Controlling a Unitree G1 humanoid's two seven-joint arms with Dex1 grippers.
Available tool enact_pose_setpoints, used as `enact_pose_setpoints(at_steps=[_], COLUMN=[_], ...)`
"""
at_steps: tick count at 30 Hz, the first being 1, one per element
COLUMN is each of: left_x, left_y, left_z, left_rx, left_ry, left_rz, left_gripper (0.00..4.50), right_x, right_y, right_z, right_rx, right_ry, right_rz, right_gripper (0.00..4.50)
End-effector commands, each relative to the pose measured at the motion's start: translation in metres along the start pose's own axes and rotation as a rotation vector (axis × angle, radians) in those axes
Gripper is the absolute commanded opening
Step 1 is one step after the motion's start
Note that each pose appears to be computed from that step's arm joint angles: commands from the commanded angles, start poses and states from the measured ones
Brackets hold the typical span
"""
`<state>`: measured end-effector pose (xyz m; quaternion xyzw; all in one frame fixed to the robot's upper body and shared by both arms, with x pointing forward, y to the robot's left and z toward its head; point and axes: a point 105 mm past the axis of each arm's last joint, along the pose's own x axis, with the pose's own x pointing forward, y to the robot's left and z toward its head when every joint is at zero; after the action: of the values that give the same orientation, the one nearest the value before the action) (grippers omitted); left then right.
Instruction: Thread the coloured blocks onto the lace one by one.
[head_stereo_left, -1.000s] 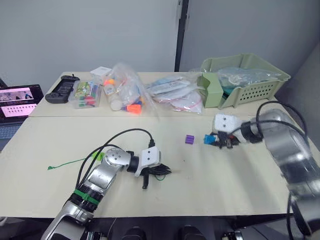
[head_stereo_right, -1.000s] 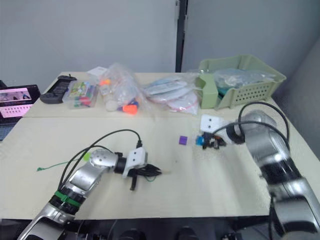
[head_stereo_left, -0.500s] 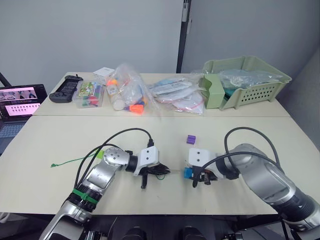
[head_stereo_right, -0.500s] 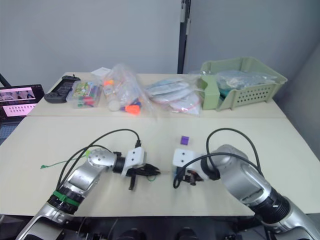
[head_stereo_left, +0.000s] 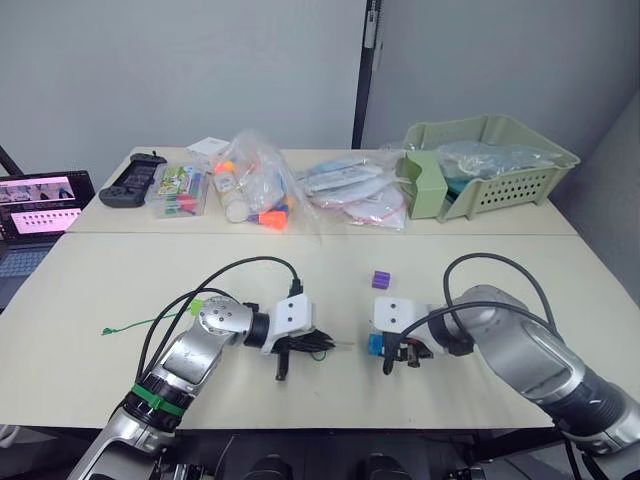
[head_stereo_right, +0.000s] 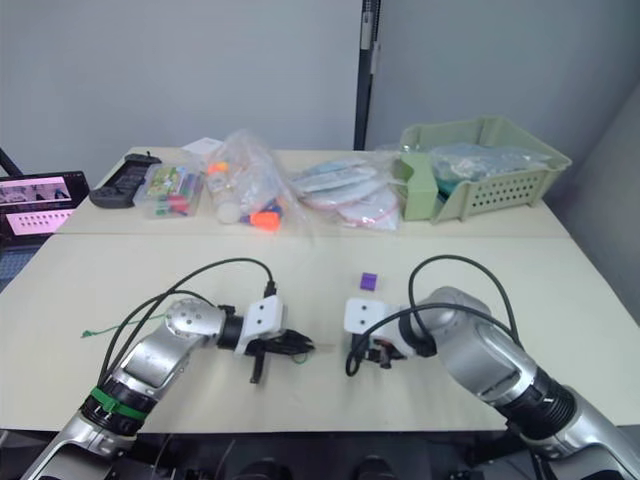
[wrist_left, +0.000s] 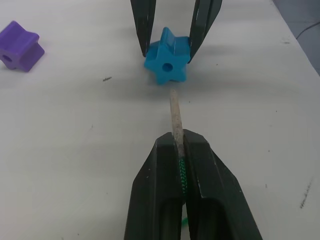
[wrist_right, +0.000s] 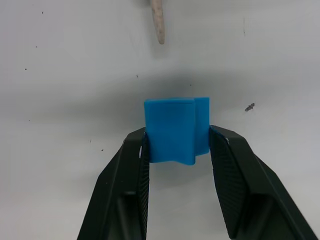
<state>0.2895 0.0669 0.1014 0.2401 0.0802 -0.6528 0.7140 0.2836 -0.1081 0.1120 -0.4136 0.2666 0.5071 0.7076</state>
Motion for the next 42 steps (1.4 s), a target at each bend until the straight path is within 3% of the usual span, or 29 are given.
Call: enact_pose_setpoints(at_steps=[1,6,12,23,39,40,42], left_x=[-0.006,-0.007,-0.009,-0.005,0.017,0.018,0.018], left_y=[0.002,0.000,0.000,-0.002,-0.006,-0.007,-0.007], left_z=[0.010,0.009,0.009,0.011,0.015,0.015,0.015], left_rx=[0.021,0.015,0.014,0.007,-0.008,-0.008,-0.007], left_ry=[-0.029,-0.025,-0.022,0.042,0.109,0.113,0.119], left_rz=[0.021,0.017,0.012,0.026,0.023,0.020,0.015], left_gripper=[0.00,0.00,0.00,0.00,0.00,0.00,0.00], right_x=[-0.010,-0.035,-0.039,-0.011,0.004,0.005,0.006], right_y=[-0.009,-0.017,-0.003,0.000,-0.002,-0.001,-0.001], right_z=[0.010,0.032,0.028,-0.002,-0.006,-0.006,-0.005], right_rx=[0.011,0.021,0.074,0.080,0.105,0.106,0.105], right_ry=[-0.044,-0.140,-0.252,-0.295,-0.352,-0.353,-0.354], right_rz=[-0.046,-0.091,-0.036,0.021,0.086,0.086,0.086], right_gripper=[2.93,4.48,4.48,4.48,4.48,3.95,3.32])
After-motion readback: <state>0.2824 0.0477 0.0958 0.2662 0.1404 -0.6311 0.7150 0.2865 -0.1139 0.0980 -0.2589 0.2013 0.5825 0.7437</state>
